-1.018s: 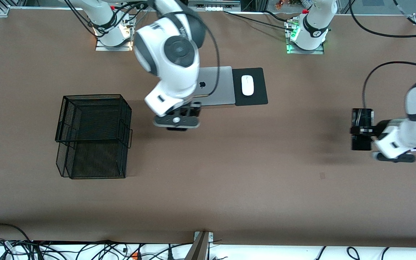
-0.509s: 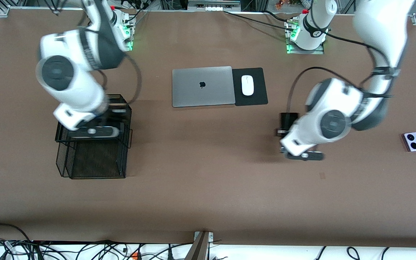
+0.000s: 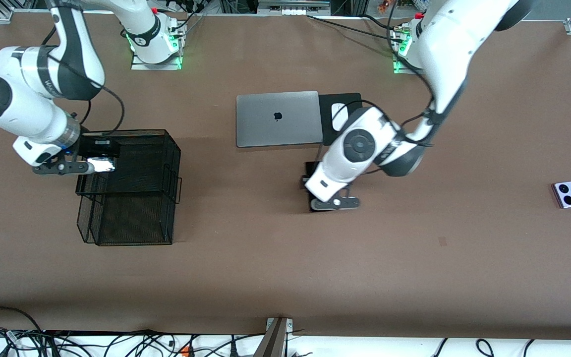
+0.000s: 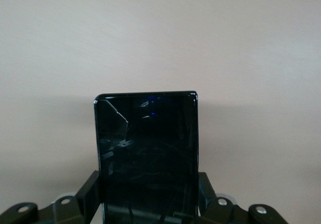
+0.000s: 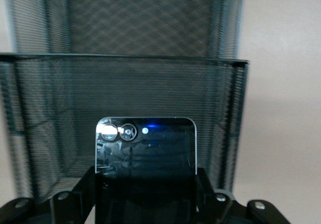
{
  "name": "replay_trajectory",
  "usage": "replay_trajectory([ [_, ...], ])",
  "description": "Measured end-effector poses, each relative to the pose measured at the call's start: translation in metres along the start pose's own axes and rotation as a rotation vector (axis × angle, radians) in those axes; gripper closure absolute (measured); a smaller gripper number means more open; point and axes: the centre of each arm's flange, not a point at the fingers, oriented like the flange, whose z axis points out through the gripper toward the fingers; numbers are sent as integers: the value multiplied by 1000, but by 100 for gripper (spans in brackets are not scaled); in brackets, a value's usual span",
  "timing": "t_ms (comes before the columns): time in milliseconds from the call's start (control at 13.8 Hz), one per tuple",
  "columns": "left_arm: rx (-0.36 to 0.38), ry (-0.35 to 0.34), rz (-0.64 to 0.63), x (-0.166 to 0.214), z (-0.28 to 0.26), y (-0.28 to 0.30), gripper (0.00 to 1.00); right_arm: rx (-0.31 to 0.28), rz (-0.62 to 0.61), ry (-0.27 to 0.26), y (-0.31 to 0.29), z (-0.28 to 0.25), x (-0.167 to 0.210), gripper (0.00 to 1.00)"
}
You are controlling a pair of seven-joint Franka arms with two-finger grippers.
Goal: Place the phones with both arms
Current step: 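Lower the flip phone into the organizer while the left gripper carries the tall phone, then release the tall phone beside the laptop while the right gripper returns there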
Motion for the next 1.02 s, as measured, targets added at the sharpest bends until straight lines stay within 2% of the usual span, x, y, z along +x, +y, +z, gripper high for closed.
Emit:
replay_trajectory([
  [364, -78, 12, -12, -13, 65, 8, 21, -13, 25, -21, 4, 46, -1, 20],
  [509, -79, 8, 5, -21, 78, 14, 21, -20, 30, -35, 3, 61, 2, 20],
  [727, -84, 13, 15, -25, 77, 21, 1, -24, 38, -31, 8, 62, 4, 20],
  [945, -83, 32, -14, -11, 58, 16, 0, -24, 39, -23, 10, 57, 7, 0],
  [1018, -50, 22, -28, -3, 44, 9, 0, -23, 38, -22, 10, 50, 11, 0],
])
